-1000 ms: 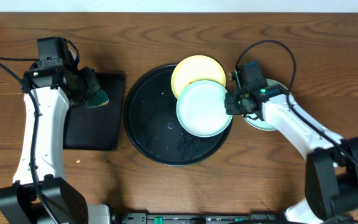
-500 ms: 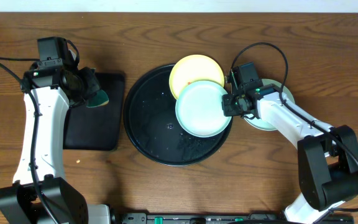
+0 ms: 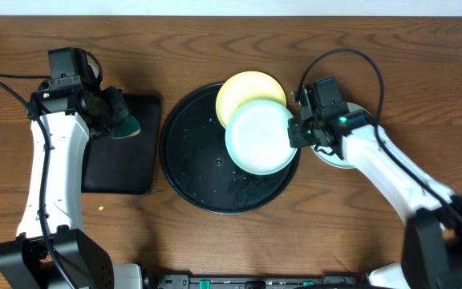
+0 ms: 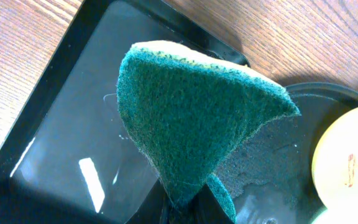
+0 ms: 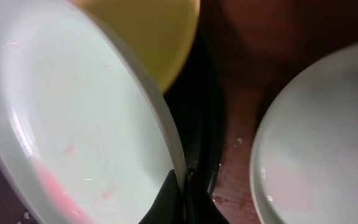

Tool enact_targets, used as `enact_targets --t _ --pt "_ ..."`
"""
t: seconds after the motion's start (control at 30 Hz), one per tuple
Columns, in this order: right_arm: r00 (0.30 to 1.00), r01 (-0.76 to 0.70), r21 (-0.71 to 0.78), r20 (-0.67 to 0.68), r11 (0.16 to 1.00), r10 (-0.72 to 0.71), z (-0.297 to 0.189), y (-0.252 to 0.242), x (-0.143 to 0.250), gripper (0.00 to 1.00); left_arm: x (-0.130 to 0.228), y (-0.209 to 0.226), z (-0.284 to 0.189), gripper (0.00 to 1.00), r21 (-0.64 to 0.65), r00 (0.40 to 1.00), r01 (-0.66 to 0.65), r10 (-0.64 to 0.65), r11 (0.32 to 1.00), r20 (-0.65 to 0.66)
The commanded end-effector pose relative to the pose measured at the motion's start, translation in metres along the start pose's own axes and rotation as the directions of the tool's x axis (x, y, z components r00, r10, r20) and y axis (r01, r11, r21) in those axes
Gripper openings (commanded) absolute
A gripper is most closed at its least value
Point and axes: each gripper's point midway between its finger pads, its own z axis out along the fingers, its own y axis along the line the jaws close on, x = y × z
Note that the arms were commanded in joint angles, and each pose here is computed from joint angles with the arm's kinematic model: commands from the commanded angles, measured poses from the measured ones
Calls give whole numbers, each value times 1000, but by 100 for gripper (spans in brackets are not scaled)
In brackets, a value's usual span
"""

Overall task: Clean dirty plates on tray and stack at the side
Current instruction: 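Carry the green plate right and lower it onto the first green plate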

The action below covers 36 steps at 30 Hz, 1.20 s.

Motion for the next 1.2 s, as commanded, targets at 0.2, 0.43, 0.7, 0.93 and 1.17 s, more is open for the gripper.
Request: enact_targets --t 0.2,0.43,0.7,0.93,1.17 --pt "936 216 315 203 924 -288 -53 40 -25 1 -1 2 -1 8 -6 1000 -16 16 1000 4" --pt "827 242 552 312 798 -467 -88 78 -33 1 -1 2 -1 7 -6 1000 -16 16 1000 4" --pt "688 236 679 389 695 -613 -126 115 -52 1 -1 2 -1 7 -6 1000 -16 16 1000 4" --pt "626 171 753 415 635 -661 -155 125 -66 1 -1 2 -1 8 -6 1000 -16 16 1000 4" --pt "600 127 760 453 637 -659 -170 132 -72 1 -1 2 -1 7 -6 1000 -16 16 1000 4"
